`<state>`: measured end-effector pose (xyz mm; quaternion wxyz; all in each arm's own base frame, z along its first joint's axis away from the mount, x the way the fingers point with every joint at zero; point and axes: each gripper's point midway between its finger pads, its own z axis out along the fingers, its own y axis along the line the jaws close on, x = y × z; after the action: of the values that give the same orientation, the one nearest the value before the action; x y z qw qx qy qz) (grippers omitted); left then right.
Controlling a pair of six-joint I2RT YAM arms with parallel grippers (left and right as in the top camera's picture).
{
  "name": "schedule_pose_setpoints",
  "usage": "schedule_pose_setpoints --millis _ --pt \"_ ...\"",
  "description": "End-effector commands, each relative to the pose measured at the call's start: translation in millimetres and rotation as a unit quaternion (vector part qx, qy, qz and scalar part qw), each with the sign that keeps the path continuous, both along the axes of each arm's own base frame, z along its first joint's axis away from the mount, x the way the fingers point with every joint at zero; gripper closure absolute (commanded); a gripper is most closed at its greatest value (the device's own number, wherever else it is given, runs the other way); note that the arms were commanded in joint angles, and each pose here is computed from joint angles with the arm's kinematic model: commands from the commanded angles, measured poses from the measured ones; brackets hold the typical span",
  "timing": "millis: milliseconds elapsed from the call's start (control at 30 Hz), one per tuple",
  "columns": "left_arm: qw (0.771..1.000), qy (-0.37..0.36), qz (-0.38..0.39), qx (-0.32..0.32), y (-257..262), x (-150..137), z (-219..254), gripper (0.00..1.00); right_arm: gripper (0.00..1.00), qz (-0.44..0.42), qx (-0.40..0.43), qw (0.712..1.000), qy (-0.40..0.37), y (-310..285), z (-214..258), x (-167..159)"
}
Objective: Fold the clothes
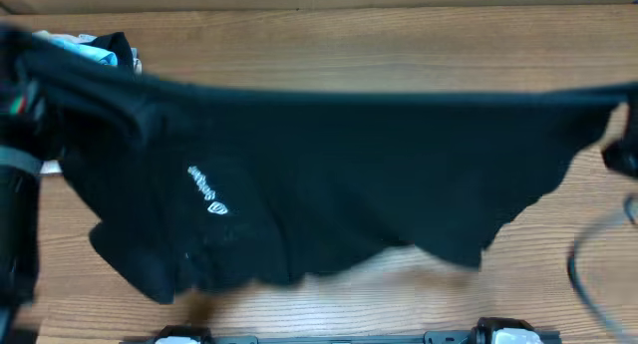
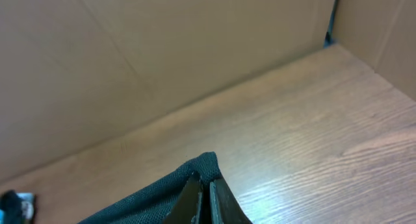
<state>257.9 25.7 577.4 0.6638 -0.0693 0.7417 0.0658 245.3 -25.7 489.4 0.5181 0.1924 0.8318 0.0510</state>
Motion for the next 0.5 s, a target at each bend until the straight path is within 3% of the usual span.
schedule_pose_setpoints --millis 0,133,267,367,467 --pt "0.998 0.045 0.031 0.036 9 59 -22 0.96 0.96 -0.018 -0.026 0.998 0.045 -13 -22 48" --pt "0.998 0.043 0.029 0.040 5 119 -33 0.96 0.96 -0.001 -0.046 0.998 0.050 -15 -34 104" --pt "0.998 -0.013 0.026 0.064 0 174 -18 0.96 0.96 0.041 -0.068 0.997 -0.010 -8 -23 166" --pt "0.995 -0.064 0.026 0.075 -2 187 3 0.96 0.96 0.049 -0.071 0.994 -0.073 -5 2 189" --pt "0.991 -0.100 0.030 0.087 -2 183 25 0.96 0.96 0.046 -0.076 0.988 -0.125 -6 26 197"
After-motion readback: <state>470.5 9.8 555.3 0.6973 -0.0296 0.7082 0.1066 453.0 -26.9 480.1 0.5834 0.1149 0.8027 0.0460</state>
